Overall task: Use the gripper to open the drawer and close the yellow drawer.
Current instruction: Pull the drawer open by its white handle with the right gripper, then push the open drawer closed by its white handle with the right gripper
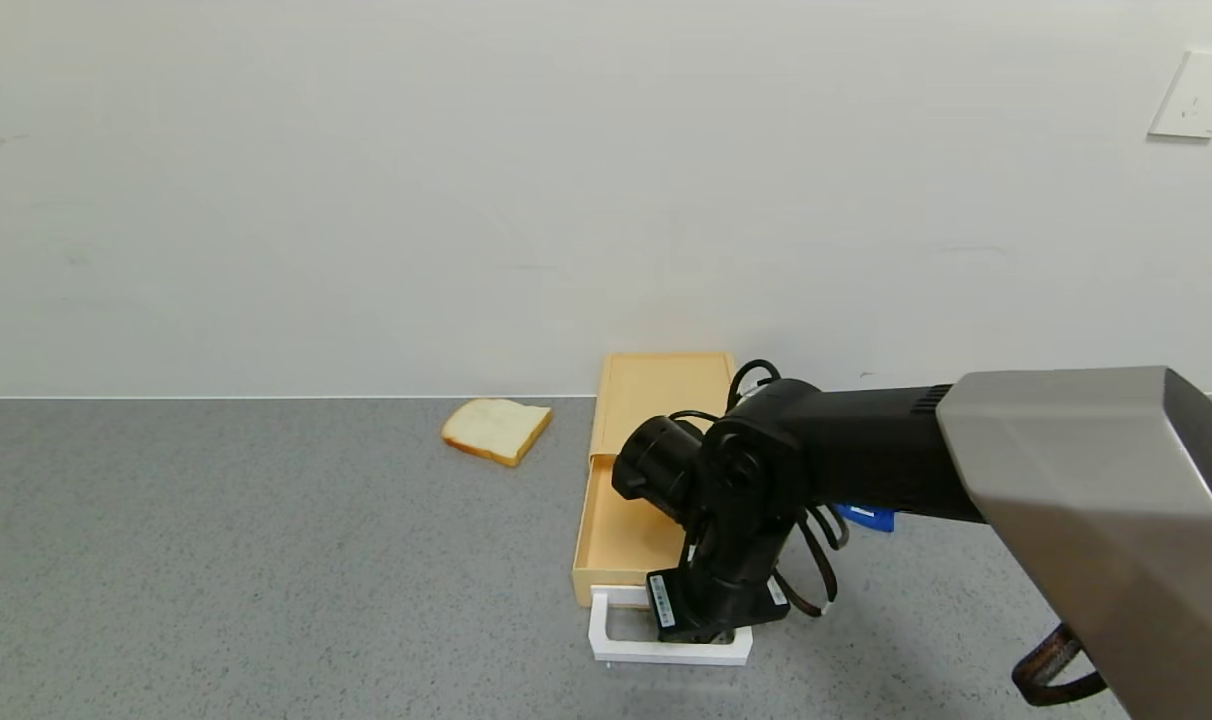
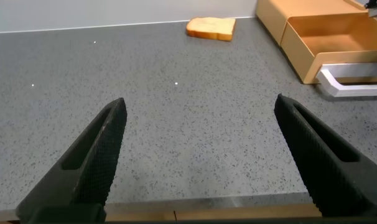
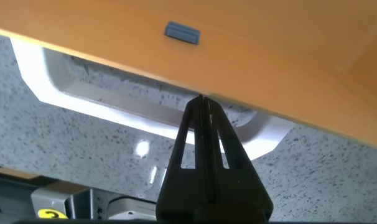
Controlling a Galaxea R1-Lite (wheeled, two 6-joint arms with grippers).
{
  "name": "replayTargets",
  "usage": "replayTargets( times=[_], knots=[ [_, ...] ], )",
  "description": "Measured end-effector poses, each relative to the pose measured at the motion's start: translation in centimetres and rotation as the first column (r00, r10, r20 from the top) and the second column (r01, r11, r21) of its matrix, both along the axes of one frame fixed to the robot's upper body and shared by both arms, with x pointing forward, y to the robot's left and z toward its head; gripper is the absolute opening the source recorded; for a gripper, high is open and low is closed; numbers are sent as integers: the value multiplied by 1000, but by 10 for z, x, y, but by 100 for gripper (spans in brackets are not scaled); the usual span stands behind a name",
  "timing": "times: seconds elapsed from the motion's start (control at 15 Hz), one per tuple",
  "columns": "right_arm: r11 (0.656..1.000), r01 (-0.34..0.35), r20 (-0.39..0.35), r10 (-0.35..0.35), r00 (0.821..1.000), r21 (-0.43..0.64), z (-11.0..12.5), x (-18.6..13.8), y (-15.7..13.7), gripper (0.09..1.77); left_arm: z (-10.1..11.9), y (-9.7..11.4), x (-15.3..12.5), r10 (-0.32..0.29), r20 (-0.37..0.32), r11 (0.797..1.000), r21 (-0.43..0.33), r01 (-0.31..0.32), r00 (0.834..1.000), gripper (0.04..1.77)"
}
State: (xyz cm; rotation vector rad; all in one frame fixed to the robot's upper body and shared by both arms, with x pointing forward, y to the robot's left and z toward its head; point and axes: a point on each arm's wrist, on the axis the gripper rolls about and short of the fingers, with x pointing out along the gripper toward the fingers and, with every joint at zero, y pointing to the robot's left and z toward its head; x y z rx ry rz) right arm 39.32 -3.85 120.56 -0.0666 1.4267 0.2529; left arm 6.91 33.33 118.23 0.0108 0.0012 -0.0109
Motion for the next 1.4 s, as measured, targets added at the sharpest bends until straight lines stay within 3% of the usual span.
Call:
replayTargets(
  times=[0.47, 0.8, 1.13, 1.4],
  knots=[
    [1000, -16, -15, 15, 1000, -16, 2, -12, -2, 12, 0, 0, 0, 0, 0, 1000, 0, 0, 1000, 172],
    [1000, -20, 16, 20, 1000, 18, 22, -17, -5, 12, 0, 0, 0, 0, 0, 1000, 0, 0, 1000, 172],
    [992, -35, 121, 20, 992, 120, 83, -35, -23, 12, 0, 0, 0, 0, 0, 1000, 0, 0, 1000, 172],
    [978, -61, 239, 11, 971, 201, 140, -57, -59, 12, 0, 0, 0, 0, 0, 1000, 0, 0, 1000, 172]
  ],
)
